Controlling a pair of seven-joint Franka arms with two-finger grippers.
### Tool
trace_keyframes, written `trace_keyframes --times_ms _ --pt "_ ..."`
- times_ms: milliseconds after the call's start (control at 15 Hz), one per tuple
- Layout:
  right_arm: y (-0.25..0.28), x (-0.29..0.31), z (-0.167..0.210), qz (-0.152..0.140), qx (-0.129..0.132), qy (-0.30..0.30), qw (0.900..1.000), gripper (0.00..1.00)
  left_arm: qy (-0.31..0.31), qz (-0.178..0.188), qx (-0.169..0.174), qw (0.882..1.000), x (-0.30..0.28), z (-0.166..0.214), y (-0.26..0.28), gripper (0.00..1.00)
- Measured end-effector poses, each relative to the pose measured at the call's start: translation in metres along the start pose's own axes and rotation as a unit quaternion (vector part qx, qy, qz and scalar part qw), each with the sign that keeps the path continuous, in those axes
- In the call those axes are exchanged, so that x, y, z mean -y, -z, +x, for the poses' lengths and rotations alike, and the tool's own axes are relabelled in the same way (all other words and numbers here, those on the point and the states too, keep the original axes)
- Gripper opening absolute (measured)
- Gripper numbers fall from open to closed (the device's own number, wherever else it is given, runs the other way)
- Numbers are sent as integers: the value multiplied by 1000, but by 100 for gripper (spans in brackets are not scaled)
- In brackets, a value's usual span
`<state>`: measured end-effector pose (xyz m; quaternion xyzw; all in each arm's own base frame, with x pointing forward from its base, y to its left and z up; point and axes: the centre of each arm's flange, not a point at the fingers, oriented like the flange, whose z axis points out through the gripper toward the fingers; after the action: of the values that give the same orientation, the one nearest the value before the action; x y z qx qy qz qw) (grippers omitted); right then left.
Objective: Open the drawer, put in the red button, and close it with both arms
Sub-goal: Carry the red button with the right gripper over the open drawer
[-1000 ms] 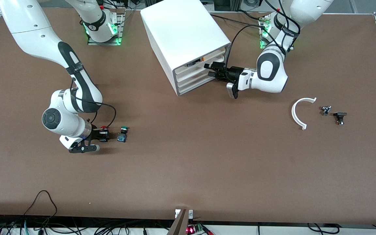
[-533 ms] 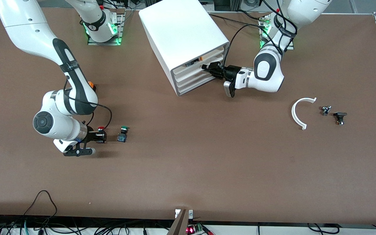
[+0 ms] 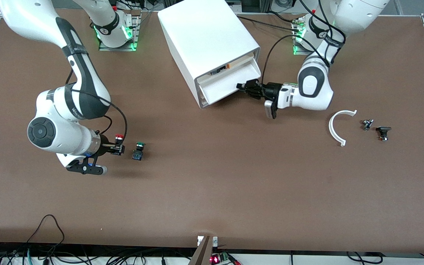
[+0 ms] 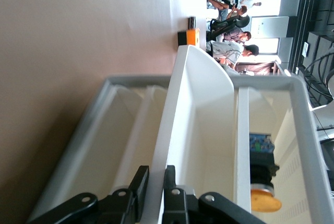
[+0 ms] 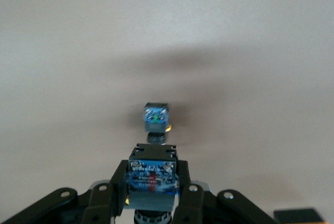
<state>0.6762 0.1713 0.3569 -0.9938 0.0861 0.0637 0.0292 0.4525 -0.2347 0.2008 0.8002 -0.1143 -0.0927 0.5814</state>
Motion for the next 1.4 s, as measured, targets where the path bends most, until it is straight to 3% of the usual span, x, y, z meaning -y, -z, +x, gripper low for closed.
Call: trace_keyframes --times_ms 400,600,800,1000,1067,1267,1400 --pt "51 70 -33 -3 -6 -86 996 41 -30 24 -19 999 14 46 62 18" --pt "69 110 -55 3 -16 -129 992 41 -27 27 -23 999 16 49 68 38" --pt "83 157 -85 13 -26 -185 982 41 -10 45 -17 999 7 55 79 67" --pt "84 202 -121 20 -30 -237 971 41 17 100 7 995 -21 64 100 95" --pt "83 217 -132 25 -33 -253 967 41 25 118 17 993 -32 67 107 100" --pt "74 257 -161 45 -48 -298 952 41 59 170 60 982 -68 77 138 100" --pt "59 286 -183 51 -68 -323 943 41 99 230 90 964 -100 87 166 100"
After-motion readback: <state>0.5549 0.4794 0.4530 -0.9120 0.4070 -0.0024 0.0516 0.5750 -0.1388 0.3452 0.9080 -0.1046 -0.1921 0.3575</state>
